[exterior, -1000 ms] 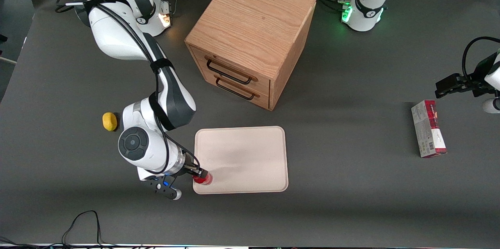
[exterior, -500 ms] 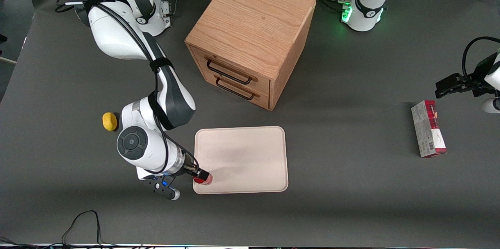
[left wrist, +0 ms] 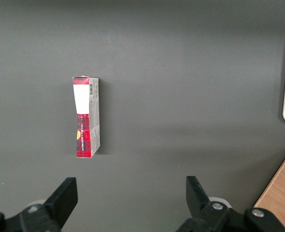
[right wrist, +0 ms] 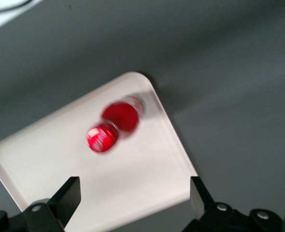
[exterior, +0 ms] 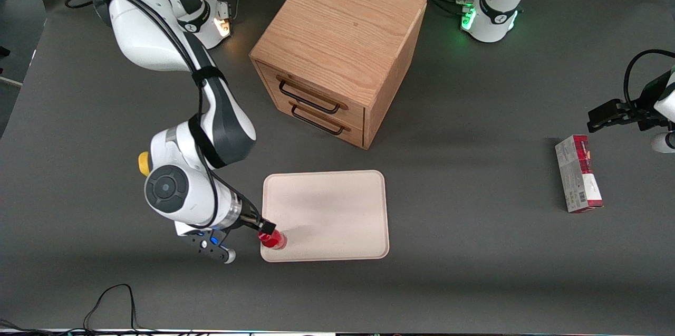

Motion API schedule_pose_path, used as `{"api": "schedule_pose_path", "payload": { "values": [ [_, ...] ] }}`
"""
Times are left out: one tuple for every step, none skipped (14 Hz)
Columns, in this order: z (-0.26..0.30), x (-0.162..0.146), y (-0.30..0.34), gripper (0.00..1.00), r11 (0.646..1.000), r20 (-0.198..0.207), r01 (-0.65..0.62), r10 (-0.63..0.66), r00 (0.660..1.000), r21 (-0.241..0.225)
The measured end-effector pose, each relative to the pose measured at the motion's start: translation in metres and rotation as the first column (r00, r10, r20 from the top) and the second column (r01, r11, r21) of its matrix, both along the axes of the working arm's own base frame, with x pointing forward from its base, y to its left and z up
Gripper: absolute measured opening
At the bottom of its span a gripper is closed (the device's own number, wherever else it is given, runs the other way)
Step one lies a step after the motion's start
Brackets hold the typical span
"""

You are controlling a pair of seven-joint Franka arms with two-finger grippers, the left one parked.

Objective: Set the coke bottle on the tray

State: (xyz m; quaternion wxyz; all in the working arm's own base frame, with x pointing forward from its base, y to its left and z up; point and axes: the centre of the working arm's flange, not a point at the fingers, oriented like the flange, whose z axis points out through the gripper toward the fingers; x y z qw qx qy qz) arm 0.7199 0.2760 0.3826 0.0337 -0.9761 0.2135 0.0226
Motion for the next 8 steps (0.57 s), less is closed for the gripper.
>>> {"api": "schedule_pose_path", "payload": {
  "values": [
    [0.009,-0.008,-0.008,1.0,0.999,-0.011,-0.039,0.039,0.999,-0.001],
    [0.018,-0.018,-0.019,1.0,0.997,-0.024,-0.078,0.078,0.997,-0.002],
    [0.027,-0.029,-0.034,1.0,0.993,-0.035,-0.118,0.118,0.992,0.001],
    [0.035,-0.042,-0.05,1.0,0.988,-0.046,-0.155,0.155,0.987,0.006],
    [0.043,-0.056,-0.068,1.0,0.983,-0.051,-0.185,0.186,0.981,0.013],
    [0.048,-0.071,-0.086,1.0,0.976,-0.06,-0.217,0.218,0.974,0.021],
    [0.053,-0.086,-0.104,1.0,0.968,-0.067,-0.251,0.252,0.965,0.031],
    [0.057,-0.102,-0.119,1.0,0.959,-0.076,-0.279,0.281,0.957,0.042]
  ]
}}
